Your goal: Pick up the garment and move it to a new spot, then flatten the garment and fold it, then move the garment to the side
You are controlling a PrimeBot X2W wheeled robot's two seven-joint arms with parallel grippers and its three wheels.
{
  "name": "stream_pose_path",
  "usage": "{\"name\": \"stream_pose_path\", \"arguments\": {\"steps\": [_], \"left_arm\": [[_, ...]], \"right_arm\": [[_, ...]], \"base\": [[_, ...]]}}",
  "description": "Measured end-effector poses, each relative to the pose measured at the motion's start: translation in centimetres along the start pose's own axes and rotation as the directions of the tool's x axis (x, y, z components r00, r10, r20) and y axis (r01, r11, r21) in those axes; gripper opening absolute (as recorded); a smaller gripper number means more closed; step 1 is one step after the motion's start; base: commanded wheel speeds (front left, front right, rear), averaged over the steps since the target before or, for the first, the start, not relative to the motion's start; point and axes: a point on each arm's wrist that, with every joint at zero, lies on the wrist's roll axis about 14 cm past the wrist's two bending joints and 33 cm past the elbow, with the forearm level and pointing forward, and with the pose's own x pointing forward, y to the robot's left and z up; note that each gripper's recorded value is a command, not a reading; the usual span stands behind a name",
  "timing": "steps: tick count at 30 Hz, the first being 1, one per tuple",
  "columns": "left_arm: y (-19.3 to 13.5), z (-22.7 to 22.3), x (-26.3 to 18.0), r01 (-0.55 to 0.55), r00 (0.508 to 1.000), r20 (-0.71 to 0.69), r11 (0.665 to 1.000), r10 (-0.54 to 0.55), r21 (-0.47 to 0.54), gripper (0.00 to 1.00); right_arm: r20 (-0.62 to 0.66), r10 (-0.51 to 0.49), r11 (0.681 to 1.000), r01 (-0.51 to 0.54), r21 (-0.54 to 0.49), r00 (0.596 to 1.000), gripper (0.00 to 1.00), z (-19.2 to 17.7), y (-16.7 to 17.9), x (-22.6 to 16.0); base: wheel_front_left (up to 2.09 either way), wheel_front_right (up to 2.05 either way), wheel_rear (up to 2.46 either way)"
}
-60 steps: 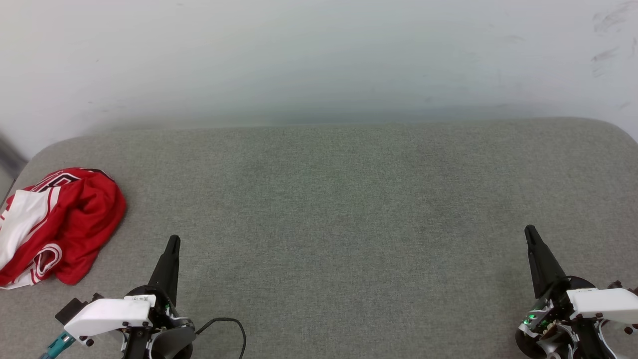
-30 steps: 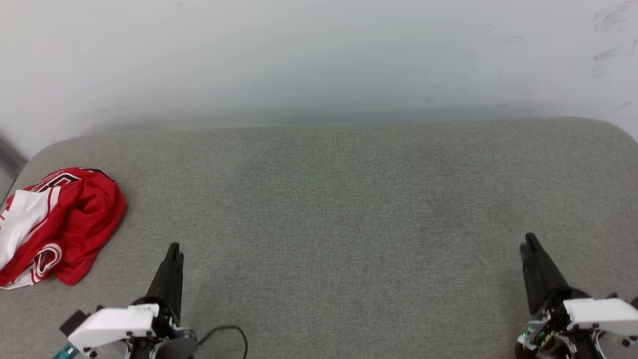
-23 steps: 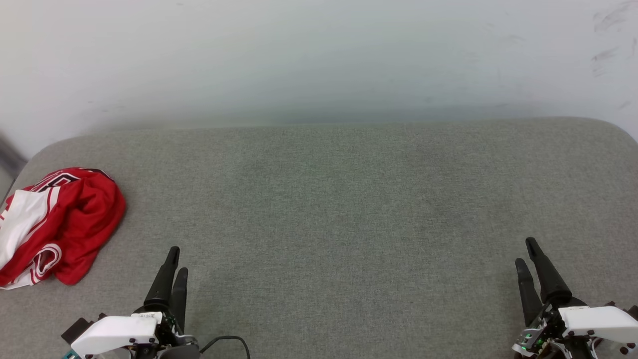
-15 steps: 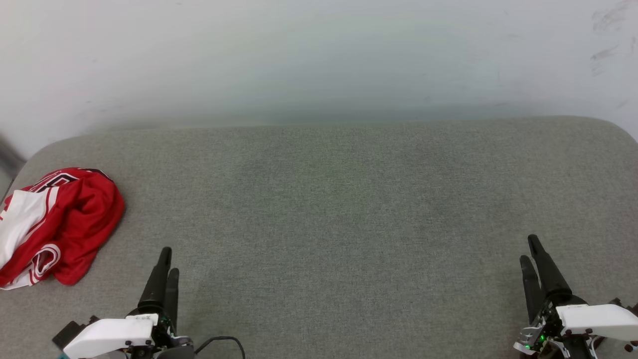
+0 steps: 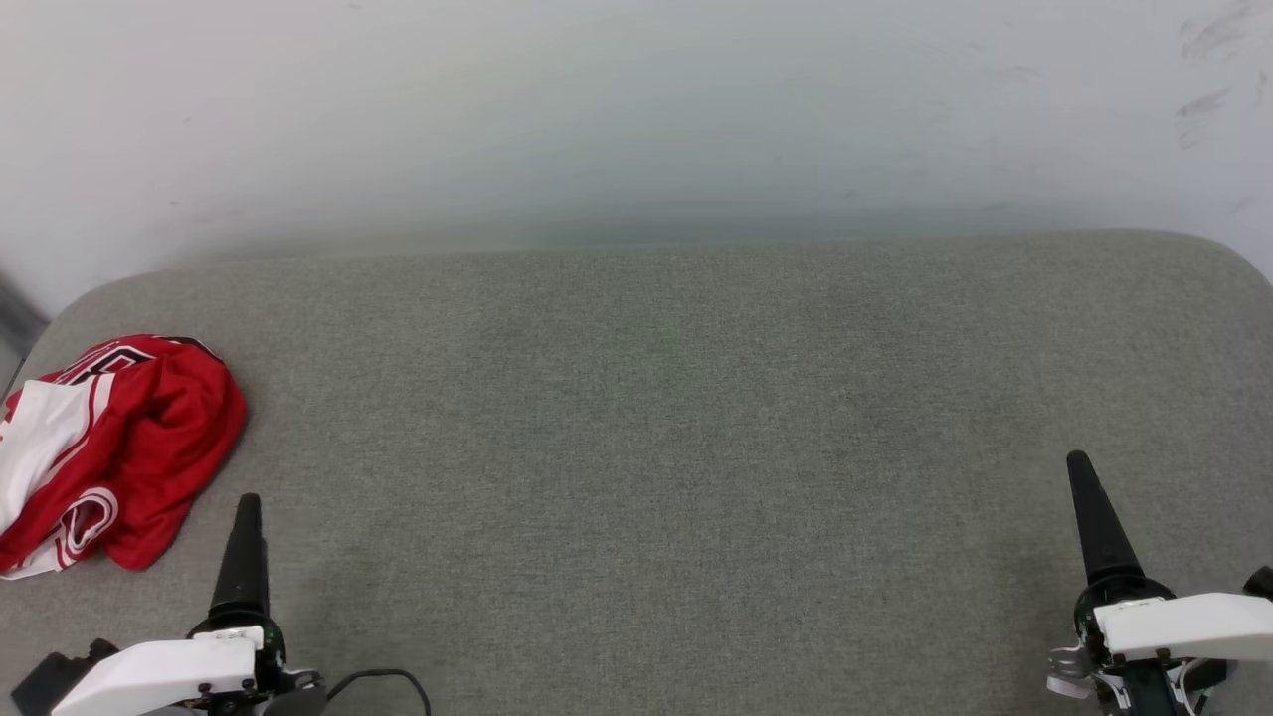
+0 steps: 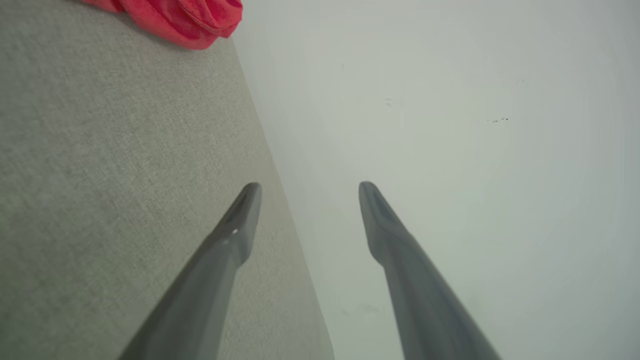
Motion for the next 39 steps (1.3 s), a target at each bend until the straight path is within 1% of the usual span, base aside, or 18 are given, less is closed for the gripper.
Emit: {"name": "stream_pose_path", "arguments": {"steps": [4, 8, 10, 15, 16, 17, 21, 23, 27, 30, 35, 37, 39], "left_arm": [[-0.3, 1.4, 0.1, 0.009, 0.999, 0.044, 0.998, -0.011, 0.064, 1.00], [-1.4, 2.8, 0.2, 0.024, 0.995, 0.089, 0.988, -0.038, 0.152, 1.00], [-2.1, 2.8, 0.3, 0.038, 0.994, 0.095, 0.981, -0.057, 0.192, 1.00], [-4.1, 2.4, 0.5, 0.088, 0.989, 0.089, 0.958, -0.117, 0.272, 1.00], [-4.6, 2.3, 0.5, 0.102, 0.988, 0.085, 0.949, -0.132, 0.297, 1.00], [-5.5, 2.0, 0.5, 0.125, 0.984, 0.078, 0.932, -0.161, 0.341, 1.00], [-6.7, 0.8, 0.3, 0.163, 0.979, 0.045, 0.899, -0.198, 0.406, 1.00], [-7.0, -0.3, 0.0, 0.186, 0.977, 0.013, 0.876, -0.214, 0.444, 1.00], [-7.3, -2.2, -0.5, 0.225, 0.971, -0.051, 0.814, -0.234, 0.535, 1.00], [-8.0, -3.5, -0.7, 0.261, 0.962, -0.090, 0.761, -0.260, 0.594, 1.00], [-8.2, -4.9, -1.1, 0.277, 0.957, -0.125, 0.690, -0.263, 0.669, 1.00], [-8.0, -5.4, -1.3, 0.283, 0.955, -0.139, 0.671, -0.261, 0.685, 1.00], [-7.6, -5.9, -1.4, 0.283, 0.956, -0.152, 0.661, -0.250, 0.695, 1.00]], "right_arm": [[-0.005, 0.042, 0.991, -0.042, -0.129, 0.999, 1.00, -0.1, 1.3, 0.2], [-0.013, 0.090, 0.965, -0.090, -0.247, 0.996, 1.00, -0.4, 2.8, 0.3], [-0.019, 0.118, 0.944, -0.118, -0.309, 0.993, 1.00, -0.6, 3.7, 0.4], [-0.027, 0.188, 0.878, -0.180, -0.443, 0.982, 1.00, -0.8, 5.9, 0.6], [-0.033, 0.195, 0.865, -0.188, -0.465, 0.980, 1.00, -1.0, 6.1, 0.6], [-0.044, 0.209, 0.839, -0.202, -0.505, 0.977, 1.00, -1.4, 6.5, 0.5], [-0.051, 0.232, 0.796, -0.220, -0.564, 0.971, 1.00, -1.6, 7.2, 0.5], [-0.056, 0.241, 0.774, -0.227, -0.591, 0.969, 1.00, -1.8, 7.4, 0.4], [-0.059, 0.261, 0.729, -0.236, -0.643, 0.964, 1.00, -1.9, 7.9, 0.3], [-0.058, 0.270, 0.697, -0.237, -0.676, 0.961, 1.00, -1.8, 8.1, 0.3], [-0.071, 0.277, 0.638, -0.239, -0.732, 0.958, 1.00, -2.2, 8.2, 0.2], [-0.072, 0.275, 0.621, -0.235, -0.748, 0.959, 1.00, -2.2, 8.0, 0.2], [-0.078, 0.269, 0.601, -0.230, -0.765, 0.960, 1.00, -2.3, 7.7, 0.1]], "base": [[0.00, 0.00, 0.00], [0.00, 0.00, 0.00], [0.00, 0.00, 0.00], [0.00, 0.00, 0.00], [0.00, 0.00, 0.00], [0.00, 0.00, 0.00], [0.00, 0.00, 0.00], [0.00, 0.00, 0.00], [0.00, 0.00, 0.00], [0.00, 0.00, 0.00], [0.00, 0.00, 0.00], [0.00, 0.00, 0.00], [0.00, 0.00, 0.00]]}}
